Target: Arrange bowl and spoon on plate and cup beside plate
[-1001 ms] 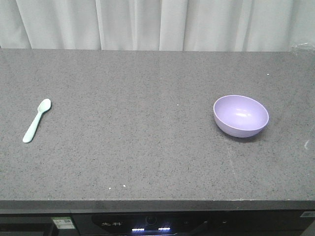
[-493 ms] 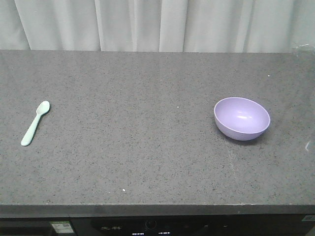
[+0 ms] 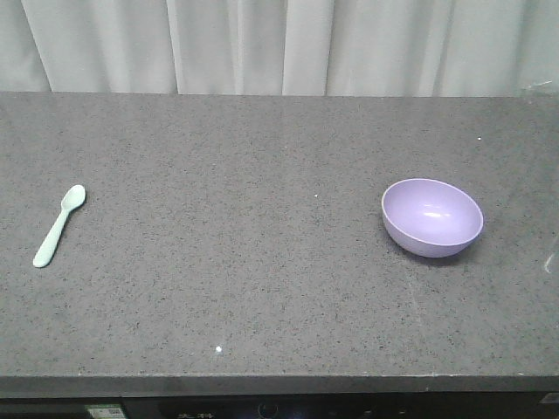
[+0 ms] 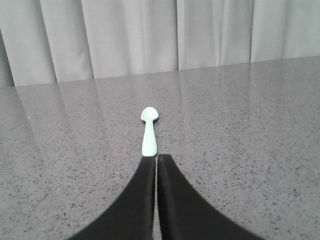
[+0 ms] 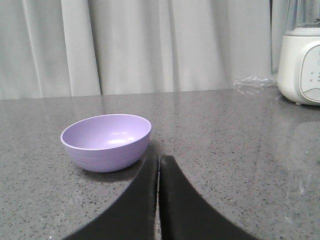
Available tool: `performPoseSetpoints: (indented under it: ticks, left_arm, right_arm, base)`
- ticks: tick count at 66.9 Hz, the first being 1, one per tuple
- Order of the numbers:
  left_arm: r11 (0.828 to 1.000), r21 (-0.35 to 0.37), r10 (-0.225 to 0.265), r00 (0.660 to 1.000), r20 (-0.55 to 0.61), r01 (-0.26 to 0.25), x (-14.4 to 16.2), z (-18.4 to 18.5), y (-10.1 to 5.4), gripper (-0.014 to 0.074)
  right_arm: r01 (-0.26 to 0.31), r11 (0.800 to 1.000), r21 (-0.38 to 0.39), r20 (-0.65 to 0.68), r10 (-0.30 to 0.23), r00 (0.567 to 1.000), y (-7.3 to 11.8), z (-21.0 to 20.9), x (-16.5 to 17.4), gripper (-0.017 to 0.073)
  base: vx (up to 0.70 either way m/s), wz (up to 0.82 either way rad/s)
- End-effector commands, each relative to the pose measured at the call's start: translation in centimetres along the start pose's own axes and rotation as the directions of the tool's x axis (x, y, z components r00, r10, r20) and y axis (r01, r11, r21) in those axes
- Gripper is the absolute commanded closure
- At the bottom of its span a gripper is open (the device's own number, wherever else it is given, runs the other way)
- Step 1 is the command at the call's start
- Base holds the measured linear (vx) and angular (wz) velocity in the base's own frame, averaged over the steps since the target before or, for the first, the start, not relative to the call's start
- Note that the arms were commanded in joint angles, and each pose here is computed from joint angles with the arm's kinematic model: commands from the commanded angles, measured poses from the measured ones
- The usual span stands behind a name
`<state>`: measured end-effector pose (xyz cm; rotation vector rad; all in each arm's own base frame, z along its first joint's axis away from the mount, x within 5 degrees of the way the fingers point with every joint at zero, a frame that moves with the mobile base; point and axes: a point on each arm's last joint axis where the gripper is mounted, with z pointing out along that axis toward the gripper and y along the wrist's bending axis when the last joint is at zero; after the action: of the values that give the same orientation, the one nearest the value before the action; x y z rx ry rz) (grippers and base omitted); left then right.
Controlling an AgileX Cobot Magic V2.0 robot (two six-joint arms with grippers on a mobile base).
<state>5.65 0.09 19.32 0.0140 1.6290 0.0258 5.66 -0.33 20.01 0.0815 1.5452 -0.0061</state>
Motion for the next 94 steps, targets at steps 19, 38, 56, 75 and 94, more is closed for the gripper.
performPoseSetpoints:
  ticks: [19,38,56,75,94]
  left_arm:
    - [1.000,0.004,-0.007,0.997,0.077,0.007,-0.88,-0.10,-0.03,0.0600]
    - [1.000,0.004,-0.007,0.997,0.077,0.007,-0.88,-0.10,-0.03,0.0600]
    - [1.000,0.004,-0.007,0.997,0.077,0.007,-0.88,-0.10,-0.03,0.0600]
    - [1.000,0.004,-0.007,0.997,0.077,0.007,-0.88,-0.10,-0.03,0.0600]
    - [1.000,0.004,-0.007,0.997,0.077,0.007,-0.88,-0.10,-0.03,0.0600]
  right_arm:
    - [0.006,1.000,-0.004,0.077,-0.005,0.997,0.04,-0.09,-0.56,0.0562]
    - [0.006,1.000,-0.004,0.076,-0.005,0.997,0.04,-0.09,-0.55,0.0562]
    - [0.006,1.000,-0.004,0.076,-0.005,0.997,0.04,-0.09,-0.55,0.0562]
    - [0.006,1.000,-0.004,0.076,-0.005,0.997,0.04,-0.09,-0.55,0.0562]
    - [0.006,1.000,-0.004,0.076,-0.005,0.997,0.04,-0.09,-0.55,0.0562]
  base:
    - [0.03,0.00]
    - [0.03,0.00]
    - [0.01,0.00]
    - [0.00,0.00]
    - [0.00,0.00]
